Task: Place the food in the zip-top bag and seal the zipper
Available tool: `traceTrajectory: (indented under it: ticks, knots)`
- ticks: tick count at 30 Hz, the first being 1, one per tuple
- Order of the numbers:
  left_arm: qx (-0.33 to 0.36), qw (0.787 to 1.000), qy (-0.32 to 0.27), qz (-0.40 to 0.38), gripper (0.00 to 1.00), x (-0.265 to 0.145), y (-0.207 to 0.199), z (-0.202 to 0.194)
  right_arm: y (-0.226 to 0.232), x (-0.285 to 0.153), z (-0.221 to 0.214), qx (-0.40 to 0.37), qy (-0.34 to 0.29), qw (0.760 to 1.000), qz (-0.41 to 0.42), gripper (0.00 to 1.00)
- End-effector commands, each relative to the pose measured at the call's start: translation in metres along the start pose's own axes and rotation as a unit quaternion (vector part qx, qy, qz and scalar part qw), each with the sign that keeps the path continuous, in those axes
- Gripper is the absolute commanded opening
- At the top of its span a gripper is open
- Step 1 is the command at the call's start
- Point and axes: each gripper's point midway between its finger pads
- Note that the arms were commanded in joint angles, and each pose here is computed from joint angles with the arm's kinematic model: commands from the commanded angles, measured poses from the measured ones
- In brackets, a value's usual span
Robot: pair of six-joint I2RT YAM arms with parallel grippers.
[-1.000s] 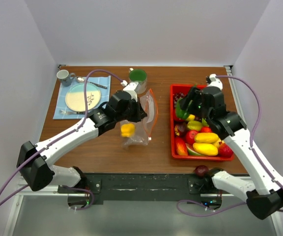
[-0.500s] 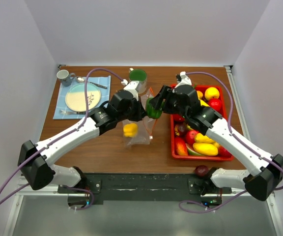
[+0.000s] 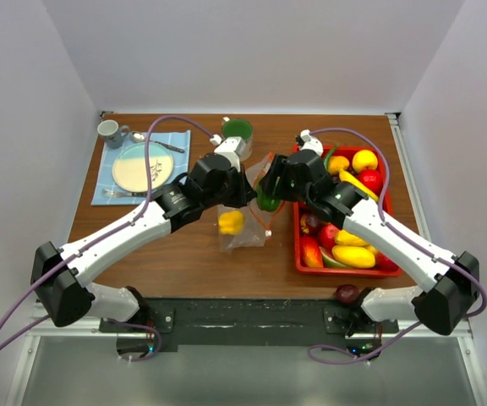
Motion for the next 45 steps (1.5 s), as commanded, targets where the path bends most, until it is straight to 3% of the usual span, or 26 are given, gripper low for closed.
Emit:
traceTrajectory:
  ticks: [1, 7, 10, 16, 23, 28, 34, 45]
  knots:
    - [-0.006, 0.999, -0.045, -0.02, 0.0, -0.012, -0.015, 0.031, 0.013, -0.006, 0.016, -0.007, -0.027, 1.0, 0.004, 0.63]
    - [-0.01, 0.999, -0.043, 0.007, 0.0, -0.011, -0.004, 0.027, 0.019, -0.013, 0.02, -0.02, -0.025, 0.999, 0.013, 0.92]
    - [-0.013, 0.999, -0.043, 0.014, 0.0, -0.01, -0.002, 0.026, 0.021, -0.018, 0.022, -0.026, -0.024, 0.999, 0.016, 0.97]
    - [-0.01, 0.997, -0.046, 0.063, 0.0, -0.014, 0.026, 0.031, 0.012, -0.038, 0.041, -0.035, -0.055, 0.998, -0.005, 0.98]
    - [0.011, 0.991, -0.055, 0.125, 0.0, -0.038, 0.069, 0.04, -0.033, -0.05, 0.056, -0.062, -0.093, 0.99, -0.084, 0.99]
    - [0.015, 0.994, -0.044, 0.101, 0.0, -0.035, 0.062, 0.033, -0.085, -0.015, 0.058, -0.029, -0.059, 0.991, -0.113, 0.99]
    - [0.02, 0.998, -0.037, 0.048, 0.0, -0.023, 0.042, 0.029, -0.101, 0.03, 0.044, -0.035, -0.016, 0.992, -0.12, 0.98]
    - [0.028, 0.999, -0.008, 0.018, 0.0, -0.002, 0.01, 0.001, -0.139, 0.051, 0.04, -0.044, -0.025, 0.979, -0.197, 0.99]
Point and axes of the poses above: each gripper's point midway between its finger pads, its own x axis out along the fingers, its own y axis along the line the jaws close on, z = x × y, and after that the axes turned 12 degrees about x, right-handed
